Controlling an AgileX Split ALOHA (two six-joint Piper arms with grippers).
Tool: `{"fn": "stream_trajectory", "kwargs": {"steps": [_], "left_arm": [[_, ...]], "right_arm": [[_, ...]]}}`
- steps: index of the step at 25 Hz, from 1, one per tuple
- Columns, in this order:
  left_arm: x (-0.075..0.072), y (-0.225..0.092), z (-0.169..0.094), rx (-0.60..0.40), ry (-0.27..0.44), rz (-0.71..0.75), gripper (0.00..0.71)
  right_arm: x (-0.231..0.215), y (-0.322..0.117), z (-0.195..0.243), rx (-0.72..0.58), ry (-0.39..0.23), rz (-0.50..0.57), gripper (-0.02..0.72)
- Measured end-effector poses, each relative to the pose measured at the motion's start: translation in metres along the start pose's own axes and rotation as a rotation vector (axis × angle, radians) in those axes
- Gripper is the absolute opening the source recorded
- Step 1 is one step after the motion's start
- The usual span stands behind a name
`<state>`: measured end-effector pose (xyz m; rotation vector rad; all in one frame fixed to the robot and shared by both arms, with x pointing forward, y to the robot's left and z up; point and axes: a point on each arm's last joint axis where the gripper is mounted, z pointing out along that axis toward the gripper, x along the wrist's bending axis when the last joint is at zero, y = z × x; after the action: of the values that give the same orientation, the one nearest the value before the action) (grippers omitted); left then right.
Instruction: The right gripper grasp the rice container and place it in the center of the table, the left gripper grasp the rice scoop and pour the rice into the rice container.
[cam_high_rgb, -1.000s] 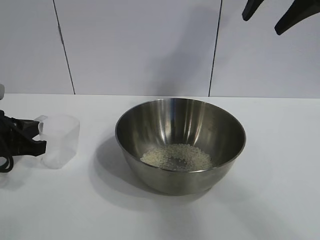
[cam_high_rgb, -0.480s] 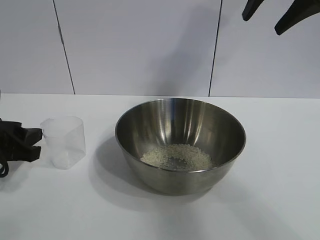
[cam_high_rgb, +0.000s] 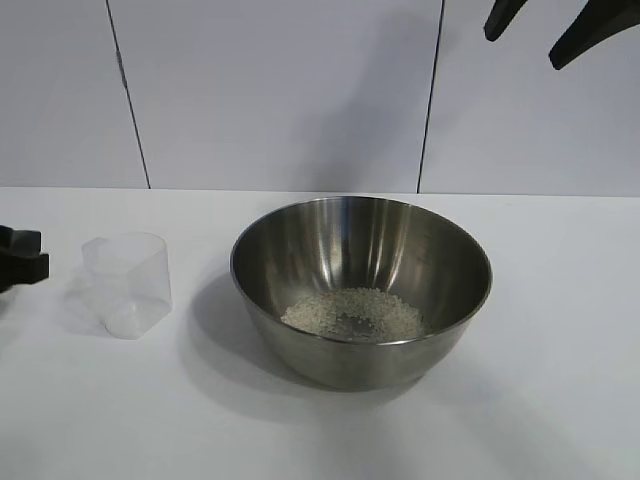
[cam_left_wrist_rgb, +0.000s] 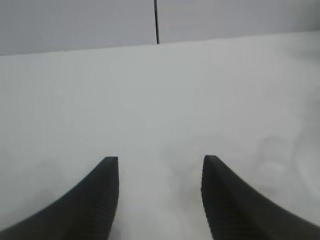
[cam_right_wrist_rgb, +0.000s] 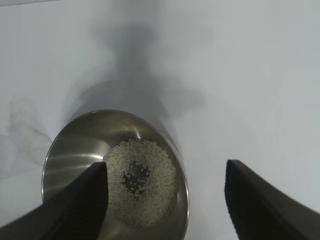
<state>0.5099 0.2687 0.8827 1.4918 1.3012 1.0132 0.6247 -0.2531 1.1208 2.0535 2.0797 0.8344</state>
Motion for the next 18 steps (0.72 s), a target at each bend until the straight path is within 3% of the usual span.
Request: {"fn": "stream_trajectory", "kwargs": {"steps": [7, 13, 18], "left_arm": [[-0.004, 0.049, -0.012, -0.157, -0.067, -0.133, 0.375], [-0.016, 0.114, -0.011, -0.067, -0.213, -0.133, 0.375], [-0.020, 0.173, -0.014, 0.031, -0.242, -0.099, 0.375]], "right_arm": [[0.000, 0.000, 0.000, 0.000, 0.000, 0.000, 0.463], [0.000, 0.000, 0.000, 0.000, 0.000, 0.000, 0.463], [0.000, 0.000, 0.000, 0.004, 0.000, -0.002, 0.463]]}}
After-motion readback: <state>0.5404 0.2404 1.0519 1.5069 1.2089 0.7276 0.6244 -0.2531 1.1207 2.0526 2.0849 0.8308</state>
